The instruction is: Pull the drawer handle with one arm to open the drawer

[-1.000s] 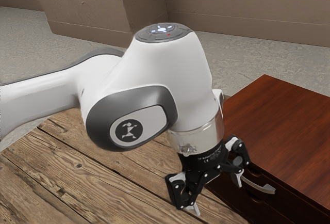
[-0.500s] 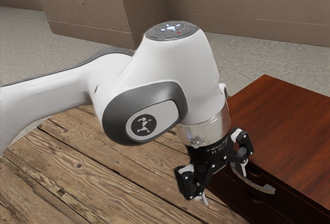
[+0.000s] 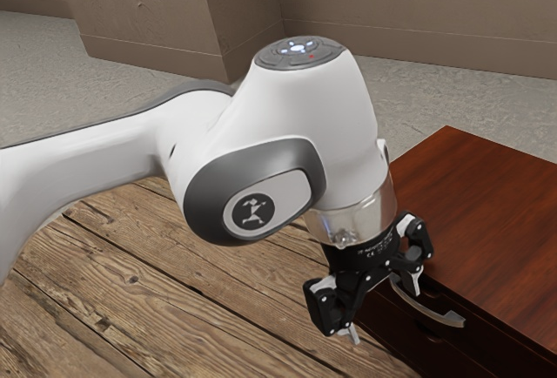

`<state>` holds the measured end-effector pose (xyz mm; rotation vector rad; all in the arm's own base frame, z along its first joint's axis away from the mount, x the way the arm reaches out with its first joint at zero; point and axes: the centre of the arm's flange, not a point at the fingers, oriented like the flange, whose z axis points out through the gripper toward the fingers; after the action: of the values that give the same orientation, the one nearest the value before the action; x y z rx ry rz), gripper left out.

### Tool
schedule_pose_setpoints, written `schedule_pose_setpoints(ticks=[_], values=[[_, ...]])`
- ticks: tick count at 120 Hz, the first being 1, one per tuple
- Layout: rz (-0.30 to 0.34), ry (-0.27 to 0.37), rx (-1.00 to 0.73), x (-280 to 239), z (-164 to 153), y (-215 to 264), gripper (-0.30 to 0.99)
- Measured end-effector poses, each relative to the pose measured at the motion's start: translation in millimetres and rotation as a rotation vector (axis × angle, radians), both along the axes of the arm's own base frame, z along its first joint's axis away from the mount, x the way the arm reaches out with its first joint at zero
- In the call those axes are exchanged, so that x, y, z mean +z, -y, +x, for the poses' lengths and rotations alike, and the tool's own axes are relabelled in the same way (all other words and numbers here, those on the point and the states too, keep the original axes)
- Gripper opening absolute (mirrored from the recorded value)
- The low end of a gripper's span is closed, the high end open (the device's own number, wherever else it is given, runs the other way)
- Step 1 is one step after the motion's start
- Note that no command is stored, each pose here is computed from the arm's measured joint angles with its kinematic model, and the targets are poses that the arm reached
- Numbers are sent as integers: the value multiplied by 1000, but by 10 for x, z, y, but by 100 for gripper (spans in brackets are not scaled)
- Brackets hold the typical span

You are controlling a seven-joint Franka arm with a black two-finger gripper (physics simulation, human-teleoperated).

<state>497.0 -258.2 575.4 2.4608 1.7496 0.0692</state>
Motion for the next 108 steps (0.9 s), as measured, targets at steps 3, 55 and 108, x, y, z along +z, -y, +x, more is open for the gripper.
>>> schedule_pose_setpoints(ticks=[3,55,108], values=[[0,0,0,0,-3,2,69],[-7,2,-12,-4,-36,66,32],[-13,-22,-3,-141,-68,47,23]])
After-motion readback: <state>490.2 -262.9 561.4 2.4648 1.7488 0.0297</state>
